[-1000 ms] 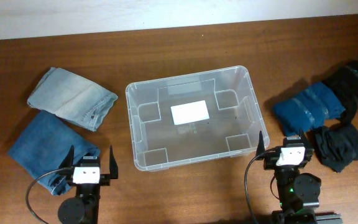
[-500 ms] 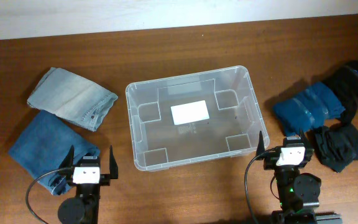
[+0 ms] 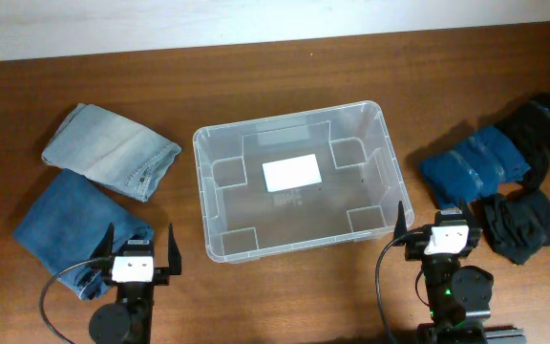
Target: Pack container
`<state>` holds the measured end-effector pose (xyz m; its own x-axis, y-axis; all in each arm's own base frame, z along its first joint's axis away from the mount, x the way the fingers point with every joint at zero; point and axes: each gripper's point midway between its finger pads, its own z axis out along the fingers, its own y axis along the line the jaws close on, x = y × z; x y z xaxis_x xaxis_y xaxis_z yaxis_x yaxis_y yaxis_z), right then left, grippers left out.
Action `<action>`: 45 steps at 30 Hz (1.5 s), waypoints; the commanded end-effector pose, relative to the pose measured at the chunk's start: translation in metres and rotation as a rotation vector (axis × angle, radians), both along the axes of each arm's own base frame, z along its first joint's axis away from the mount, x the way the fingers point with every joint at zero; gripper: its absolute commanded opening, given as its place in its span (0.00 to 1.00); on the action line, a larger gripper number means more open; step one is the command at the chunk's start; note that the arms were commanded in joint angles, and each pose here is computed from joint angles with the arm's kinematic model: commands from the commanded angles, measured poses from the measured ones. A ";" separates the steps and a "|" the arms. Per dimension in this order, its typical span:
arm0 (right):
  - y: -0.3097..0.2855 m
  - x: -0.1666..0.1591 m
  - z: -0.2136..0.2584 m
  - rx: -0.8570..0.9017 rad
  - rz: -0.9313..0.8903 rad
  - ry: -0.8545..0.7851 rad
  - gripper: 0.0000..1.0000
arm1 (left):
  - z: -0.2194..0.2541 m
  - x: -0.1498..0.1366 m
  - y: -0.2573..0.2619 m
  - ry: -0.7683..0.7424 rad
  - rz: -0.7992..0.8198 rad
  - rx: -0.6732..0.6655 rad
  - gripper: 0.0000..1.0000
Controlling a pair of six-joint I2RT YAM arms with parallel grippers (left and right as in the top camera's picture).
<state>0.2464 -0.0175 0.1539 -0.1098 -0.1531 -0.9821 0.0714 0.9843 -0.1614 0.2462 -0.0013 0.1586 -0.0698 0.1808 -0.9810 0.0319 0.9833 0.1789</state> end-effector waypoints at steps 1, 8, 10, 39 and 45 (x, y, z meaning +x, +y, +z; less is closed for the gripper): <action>-0.004 -0.001 -0.002 0.003 -0.022 0.001 0.98 | -0.001 0.000 0.000 0.001 0.001 0.016 0.99; -0.003 -0.001 -0.002 0.007 -0.016 0.001 0.98 | -0.001 0.000 0.000 0.001 0.001 0.016 0.99; -0.001 0.000 -0.002 0.008 -0.006 0.002 0.98 | -0.001 0.000 0.000 0.001 0.001 0.016 1.00; -0.018 0.037 0.120 0.214 -0.151 0.422 0.98 | 0.128 0.003 0.004 0.113 0.033 -0.088 0.99; -0.045 0.065 0.105 0.237 -0.245 0.658 0.98 | 0.125 0.015 0.003 0.258 0.036 -0.089 0.99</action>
